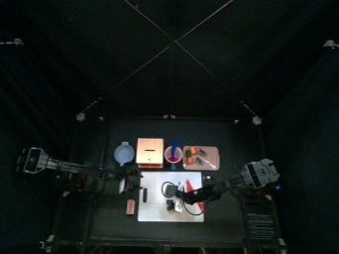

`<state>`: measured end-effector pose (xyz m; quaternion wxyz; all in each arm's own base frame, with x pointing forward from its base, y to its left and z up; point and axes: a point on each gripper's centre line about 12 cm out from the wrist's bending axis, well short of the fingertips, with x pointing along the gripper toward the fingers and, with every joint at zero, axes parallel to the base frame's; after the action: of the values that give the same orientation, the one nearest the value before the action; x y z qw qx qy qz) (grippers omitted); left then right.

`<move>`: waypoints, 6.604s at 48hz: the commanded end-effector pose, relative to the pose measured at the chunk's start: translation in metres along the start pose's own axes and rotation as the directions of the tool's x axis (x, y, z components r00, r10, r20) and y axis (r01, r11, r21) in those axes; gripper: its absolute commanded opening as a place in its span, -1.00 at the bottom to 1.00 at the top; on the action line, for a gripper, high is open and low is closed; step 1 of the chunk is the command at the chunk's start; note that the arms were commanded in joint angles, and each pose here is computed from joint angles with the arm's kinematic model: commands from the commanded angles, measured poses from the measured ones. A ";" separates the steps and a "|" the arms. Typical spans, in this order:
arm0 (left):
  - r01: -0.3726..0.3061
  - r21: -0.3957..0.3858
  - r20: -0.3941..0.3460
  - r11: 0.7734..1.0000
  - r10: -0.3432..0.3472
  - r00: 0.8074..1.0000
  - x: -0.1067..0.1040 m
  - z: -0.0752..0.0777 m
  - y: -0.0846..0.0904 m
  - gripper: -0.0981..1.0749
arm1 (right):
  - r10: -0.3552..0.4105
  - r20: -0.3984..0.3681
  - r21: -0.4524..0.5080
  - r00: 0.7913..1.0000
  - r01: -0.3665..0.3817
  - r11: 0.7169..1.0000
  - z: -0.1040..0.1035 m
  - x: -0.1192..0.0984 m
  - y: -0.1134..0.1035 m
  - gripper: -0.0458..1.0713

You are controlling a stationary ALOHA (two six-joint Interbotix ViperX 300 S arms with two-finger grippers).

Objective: Place cut up sushi roll onto plate

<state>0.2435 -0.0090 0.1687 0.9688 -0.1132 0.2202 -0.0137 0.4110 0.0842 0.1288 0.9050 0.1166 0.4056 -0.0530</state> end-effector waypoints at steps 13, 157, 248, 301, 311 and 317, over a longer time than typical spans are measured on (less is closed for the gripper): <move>-0.003 -0.013 0.018 1.000 0.003 1.000 0.001 0.005 0.000 0.83 | 0.005 0.014 0.030 1.000 -0.006 1.000 0.008 0.003 -0.003 0.78; -0.045 -0.060 0.021 0.997 0.046 0.999 0.001 0.006 0.010 0.83 | -0.117 -0.097 0.208 0.988 0.136 0.969 -0.038 -0.083 -0.032 0.94; -0.053 -0.091 0.016 0.994 0.055 0.998 0.001 0.002 0.012 0.83 | -0.072 -0.174 0.192 0.982 0.106 0.976 -0.021 -0.019 0.058 0.48; -0.060 -0.091 0.010 0.994 0.061 0.998 0.000 0.000 0.013 0.83 | -0.435 -0.154 0.530 0.887 0.446 0.721 -0.099 -0.138 -0.216 0.52; -0.059 -0.092 0.008 0.994 0.060 0.998 0.000 0.000 0.013 0.83 | -0.435 -0.138 0.519 0.890 0.439 0.733 -0.097 -0.138 -0.216 0.89; -0.059 -0.092 0.008 0.994 0.060 0.998 0.000 0.000 0.013 0.83 | -0.433 -0.128 0.535 0.892 0.430 0.727 -0.093 -0.139 -0.216 0.95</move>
<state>0.2399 0.0031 0.1616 0.9619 -0.1510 0.2262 0.0264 0.2053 -0.0986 0.1274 0.7896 0.2669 0.4039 -0.3771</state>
